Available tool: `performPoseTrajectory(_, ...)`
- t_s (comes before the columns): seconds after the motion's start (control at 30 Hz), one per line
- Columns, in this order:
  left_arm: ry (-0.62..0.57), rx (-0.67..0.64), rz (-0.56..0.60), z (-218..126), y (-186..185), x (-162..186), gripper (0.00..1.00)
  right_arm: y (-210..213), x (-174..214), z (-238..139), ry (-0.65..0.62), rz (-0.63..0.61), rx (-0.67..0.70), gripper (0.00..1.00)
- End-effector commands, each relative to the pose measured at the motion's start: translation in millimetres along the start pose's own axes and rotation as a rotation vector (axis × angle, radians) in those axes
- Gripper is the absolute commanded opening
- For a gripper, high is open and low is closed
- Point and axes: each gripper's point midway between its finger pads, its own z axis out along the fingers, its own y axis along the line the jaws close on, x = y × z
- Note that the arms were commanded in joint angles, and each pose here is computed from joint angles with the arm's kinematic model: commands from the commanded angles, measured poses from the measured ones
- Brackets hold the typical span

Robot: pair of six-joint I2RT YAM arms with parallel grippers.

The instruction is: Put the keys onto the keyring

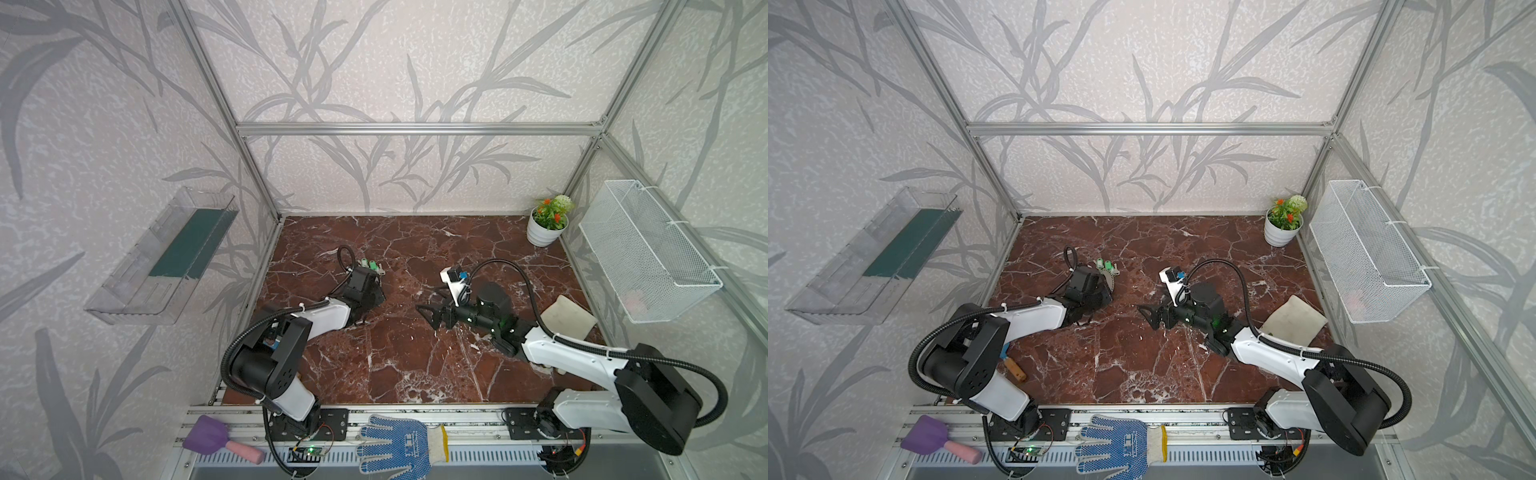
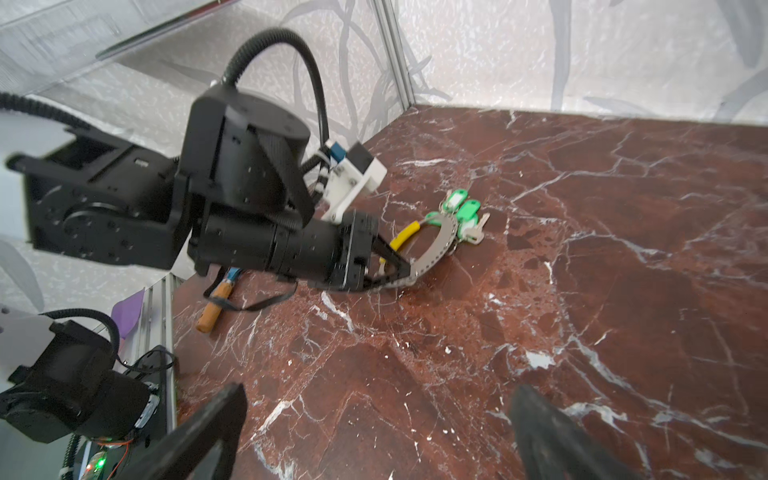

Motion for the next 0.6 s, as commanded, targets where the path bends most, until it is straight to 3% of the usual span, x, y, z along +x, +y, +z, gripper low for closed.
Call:
performPoseTrajectory(0.0, -0.022, -0.016, -0.055, -11.6, -4.0, 15.5, 0.0, -13.9, -13.2, -16.3, -0.063, -0.037, 0.12, 0.99)
performPoseTrajectory(0.2, -0.002, 0.013, -0.02, -21.6, -32.0, 66.2, 0.0, -45.0, -26.9, -51.7, -0.175, -0.032, 0.342, 0.99)
performPoseTrajectory(0.33, -0.016, 0.068, -0.012, -28.2, -57.3, 90.4, 0.0, -77.9, -27.1, -76.9, -0.216, 0.034, 0.524, 0.99)
performPoseTrajectory(0.57, -0.032, 0.145, 0.08, -48.3, -111.0, 107.4, 0.0, -103.9, -19.9, -90.1, -0.24, 0.17, 0.564, 0.99)
